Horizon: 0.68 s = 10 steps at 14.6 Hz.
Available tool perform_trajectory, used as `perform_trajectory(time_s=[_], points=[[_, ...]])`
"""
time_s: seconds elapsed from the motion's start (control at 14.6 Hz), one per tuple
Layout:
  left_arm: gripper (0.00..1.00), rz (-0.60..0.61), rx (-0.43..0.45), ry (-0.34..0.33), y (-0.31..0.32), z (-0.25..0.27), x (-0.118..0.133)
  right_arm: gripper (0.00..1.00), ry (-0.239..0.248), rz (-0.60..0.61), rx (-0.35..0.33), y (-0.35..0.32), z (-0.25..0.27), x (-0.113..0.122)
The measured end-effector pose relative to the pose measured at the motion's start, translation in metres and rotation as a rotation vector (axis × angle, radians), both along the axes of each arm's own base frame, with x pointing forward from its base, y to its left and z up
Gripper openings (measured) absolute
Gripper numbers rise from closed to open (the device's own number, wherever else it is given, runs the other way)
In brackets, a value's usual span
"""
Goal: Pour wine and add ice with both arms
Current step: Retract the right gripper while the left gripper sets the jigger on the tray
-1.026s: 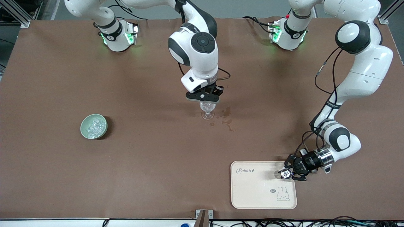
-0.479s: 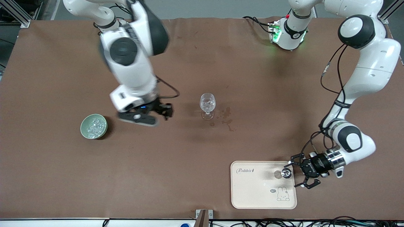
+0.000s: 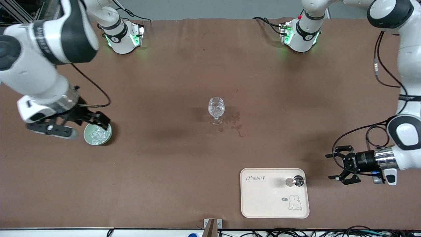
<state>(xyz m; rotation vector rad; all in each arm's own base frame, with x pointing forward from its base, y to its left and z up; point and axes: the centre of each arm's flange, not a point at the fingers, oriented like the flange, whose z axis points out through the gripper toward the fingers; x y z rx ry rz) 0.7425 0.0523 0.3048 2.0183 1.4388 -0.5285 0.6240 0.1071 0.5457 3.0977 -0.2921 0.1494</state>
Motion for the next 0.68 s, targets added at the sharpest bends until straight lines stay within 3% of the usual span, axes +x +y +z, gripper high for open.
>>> perform_trajectory(time_s=[0.21, 0.48, 0.68], points=[[1.00, -0.134, 0.159, -0.048, -0.022, 0.064, -0.010, 1.00, 0.010, 0.022, 0.000, -0.064, 0.004, -0.005], [1.00, -0.399, 0.388, -0.176, -0.050, 0.143, -0.031, 1.00, 0.023, 0.051, 0.004, -0.126, 0.011, -0.018], [1.00, -0.577, 0.514, -0.259, -0.063, 0.196, -0.049, 1.00, 0.037, 0.060, 0.012, -0.142, 0.023, -0.029]])
